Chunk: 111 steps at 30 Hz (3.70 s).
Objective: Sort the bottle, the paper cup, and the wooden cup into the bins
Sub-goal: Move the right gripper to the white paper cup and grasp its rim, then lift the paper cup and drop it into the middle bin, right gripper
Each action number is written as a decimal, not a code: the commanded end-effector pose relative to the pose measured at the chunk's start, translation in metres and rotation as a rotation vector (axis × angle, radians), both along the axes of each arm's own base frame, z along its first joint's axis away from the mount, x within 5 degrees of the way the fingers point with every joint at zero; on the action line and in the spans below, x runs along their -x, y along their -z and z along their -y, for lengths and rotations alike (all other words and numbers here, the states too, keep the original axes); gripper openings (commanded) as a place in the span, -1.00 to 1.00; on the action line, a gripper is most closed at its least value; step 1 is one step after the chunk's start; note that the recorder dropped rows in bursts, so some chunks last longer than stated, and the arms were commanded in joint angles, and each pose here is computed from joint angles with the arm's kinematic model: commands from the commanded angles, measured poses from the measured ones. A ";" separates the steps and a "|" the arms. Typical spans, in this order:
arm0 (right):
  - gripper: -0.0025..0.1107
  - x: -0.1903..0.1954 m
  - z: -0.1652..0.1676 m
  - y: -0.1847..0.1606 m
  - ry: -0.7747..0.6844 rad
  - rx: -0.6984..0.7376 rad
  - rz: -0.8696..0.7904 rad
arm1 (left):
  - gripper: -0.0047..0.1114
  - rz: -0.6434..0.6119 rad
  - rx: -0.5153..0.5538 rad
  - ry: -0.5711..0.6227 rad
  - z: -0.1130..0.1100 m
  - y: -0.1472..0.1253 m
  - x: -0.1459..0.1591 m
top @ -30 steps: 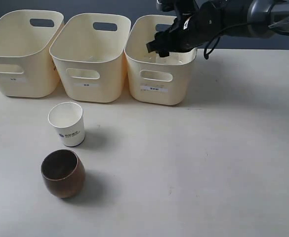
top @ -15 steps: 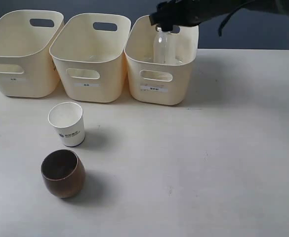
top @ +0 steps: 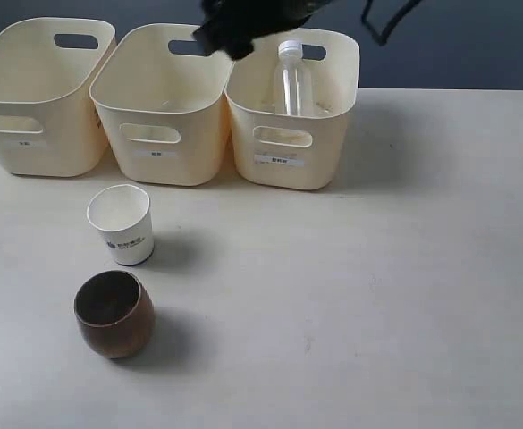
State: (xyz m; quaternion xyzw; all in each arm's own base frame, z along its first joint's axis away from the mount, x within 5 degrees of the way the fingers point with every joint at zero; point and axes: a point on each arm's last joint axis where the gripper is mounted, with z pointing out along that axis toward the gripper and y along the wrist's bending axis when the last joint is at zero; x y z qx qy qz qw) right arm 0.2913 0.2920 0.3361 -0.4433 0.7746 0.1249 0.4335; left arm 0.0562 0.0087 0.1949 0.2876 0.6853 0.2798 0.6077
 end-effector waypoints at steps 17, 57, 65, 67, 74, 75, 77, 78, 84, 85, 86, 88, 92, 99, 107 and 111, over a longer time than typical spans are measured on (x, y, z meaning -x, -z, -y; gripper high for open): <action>0.31 0.033 -0.120 0.106 -0.378 -0.008 -0.111 | -0.92 0.010 0.006 0.009 0.001 -0.002 0.000; 0.31 0.054 -0.142 0.125 -0.390 0.126 -0.345 | -0.92 0.010 0.006 0.009 0.001 -0.002 0.000; 0.31 0.050 -0.146 0.151 -0.366 0.153 -0.355 | -0.92 0.010 0.006 0.009 0.001 -0.002 0.000; 0.31 0.047 -0.147 0.158 -0.351 0.162 -0.348 | -0.92 0.010 0.006 0.009 0.001 -0.002 0.000; 0.11 0.045 -0.147 0.163 -0.347 0.187 -0.322 | -0.92 0.010 0.006 0.009 0.001 -0.002 0.000; -0.08 0.044 -0.147 0.162 -0.349 0.189 -0.317 | -0.92 0.010 0.006 0.009 0.001 -0.002 0.000; -0.57 0.044 -0.146 0.159 -0.353 0.199 -0.295 | -0.92 0.010 0.006 0.009 0.001 -0.002 0.000; -0.90 0.044 -0.145 0.156 -0.354 0.195 -0.285 | -0.92 0.010 0.006 0.009 0.001 -0.002 0.000; -0.94 0.043 -0.139 0.119 -0.366 0.167 -0.186 | -0.92 0.010 0.006 0.009 0.001 -0.002 0.000; -0.97 0.044 -0.137 0.107 -0.370 0.163 -0.152 | -0.92 0.010 0.006 0.009 0.001 -0.002 0.000; -0.97 0.044 -0.135 0.097 -0.371 0.156 -0.121 | -0.92 0.010 0.006 0.009 0.001 -0.002 0.000; -0.97 0.045 -0.130 0.069 -0.367 0.101 -0.051 | -0.92 0.010 0.006 0.009 0.001 -0.002 0.000; -0.97 0.039 -0.115 0.022 -0.329 -0.006 0.056 | -0.92 0.010 0.006 0.009 0.001 -0.002 0.000; -0.97 -0.022 -0.090 0.011 -0.184 -0.069 0.106 | -0.92 0.010 0.006 0.009 0.001 -0.002 0.000; -0.97 -0.093 -0.089 0.080 -0.099 0.005 0.063 | -0.92 0.010 0.006 0.009 0.001 -0.002 0.000; -0.97 -0.103 -0.099 0.108 -0.135 0.055 0.041 | -0.92 0.010 0.006 0.009 0.001 -0.002 0.000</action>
